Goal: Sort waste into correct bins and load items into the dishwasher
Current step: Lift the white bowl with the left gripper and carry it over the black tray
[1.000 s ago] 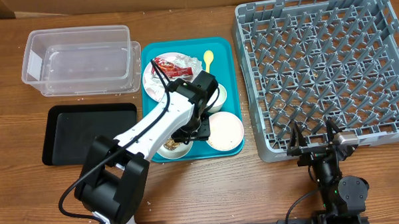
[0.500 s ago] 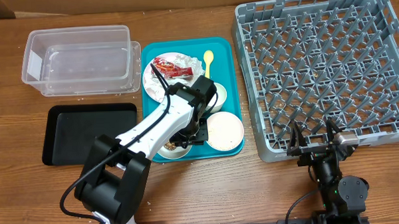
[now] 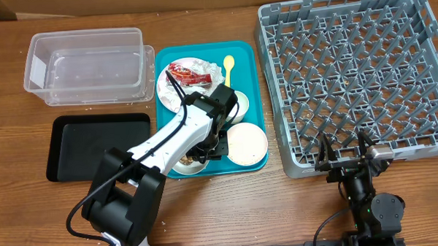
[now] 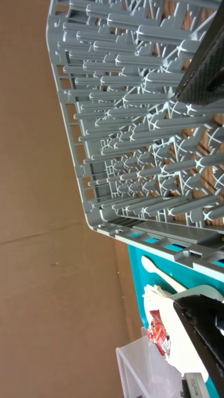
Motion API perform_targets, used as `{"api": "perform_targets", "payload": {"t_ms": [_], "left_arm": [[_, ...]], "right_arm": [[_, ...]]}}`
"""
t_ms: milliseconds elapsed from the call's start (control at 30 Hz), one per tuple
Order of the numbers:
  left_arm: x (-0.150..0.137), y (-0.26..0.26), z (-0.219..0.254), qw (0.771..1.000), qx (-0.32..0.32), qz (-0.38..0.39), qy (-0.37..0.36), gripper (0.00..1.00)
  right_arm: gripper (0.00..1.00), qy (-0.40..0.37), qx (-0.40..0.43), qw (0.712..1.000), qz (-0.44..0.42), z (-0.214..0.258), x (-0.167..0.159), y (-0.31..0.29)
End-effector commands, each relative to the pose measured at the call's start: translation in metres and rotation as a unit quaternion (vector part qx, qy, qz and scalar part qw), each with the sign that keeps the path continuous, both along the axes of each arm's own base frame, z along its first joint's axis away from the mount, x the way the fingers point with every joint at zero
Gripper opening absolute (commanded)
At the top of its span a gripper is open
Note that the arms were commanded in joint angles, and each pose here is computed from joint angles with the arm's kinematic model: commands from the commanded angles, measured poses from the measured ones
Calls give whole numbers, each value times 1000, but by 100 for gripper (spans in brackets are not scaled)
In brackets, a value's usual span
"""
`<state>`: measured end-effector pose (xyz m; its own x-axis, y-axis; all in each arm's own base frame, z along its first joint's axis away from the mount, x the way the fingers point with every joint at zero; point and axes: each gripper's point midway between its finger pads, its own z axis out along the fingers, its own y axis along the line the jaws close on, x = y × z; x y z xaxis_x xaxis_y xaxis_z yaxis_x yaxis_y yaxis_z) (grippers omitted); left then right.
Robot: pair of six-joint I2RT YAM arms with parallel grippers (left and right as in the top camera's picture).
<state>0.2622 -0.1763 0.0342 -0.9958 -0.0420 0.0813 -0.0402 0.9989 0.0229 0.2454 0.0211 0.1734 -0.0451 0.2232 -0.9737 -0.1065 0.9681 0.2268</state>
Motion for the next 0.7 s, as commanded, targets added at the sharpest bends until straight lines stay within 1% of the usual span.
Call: {"api": "perform_targets", "payload": {"t_ms": [0, 67, 333, 567, 667], "left_arm": [[-3, 1, -4, 1000, 7, -14, 2, 14], [-3, 1, -4, 1000, 7, -14, 2, 4], [4, -2, 6, 1000, 4, -13, -5, 4], [25, 8, 41, 998, 49, -17, -42, 4], [33, 7, 57, 997, 47, -13, -51, 4]], "right_arm": [[100, -2, -1, 1000, -1, -2, 0, -1], [100, -2, -1, 1000, -1, -2, 0, -1], [100, -2, -1, 1000, -1, -2, 0, -1], [100, -2, -1, 1000, -1, -2, 0, -1], [100, -2, -1, 1000, -1, -2, 0, -1]]}}
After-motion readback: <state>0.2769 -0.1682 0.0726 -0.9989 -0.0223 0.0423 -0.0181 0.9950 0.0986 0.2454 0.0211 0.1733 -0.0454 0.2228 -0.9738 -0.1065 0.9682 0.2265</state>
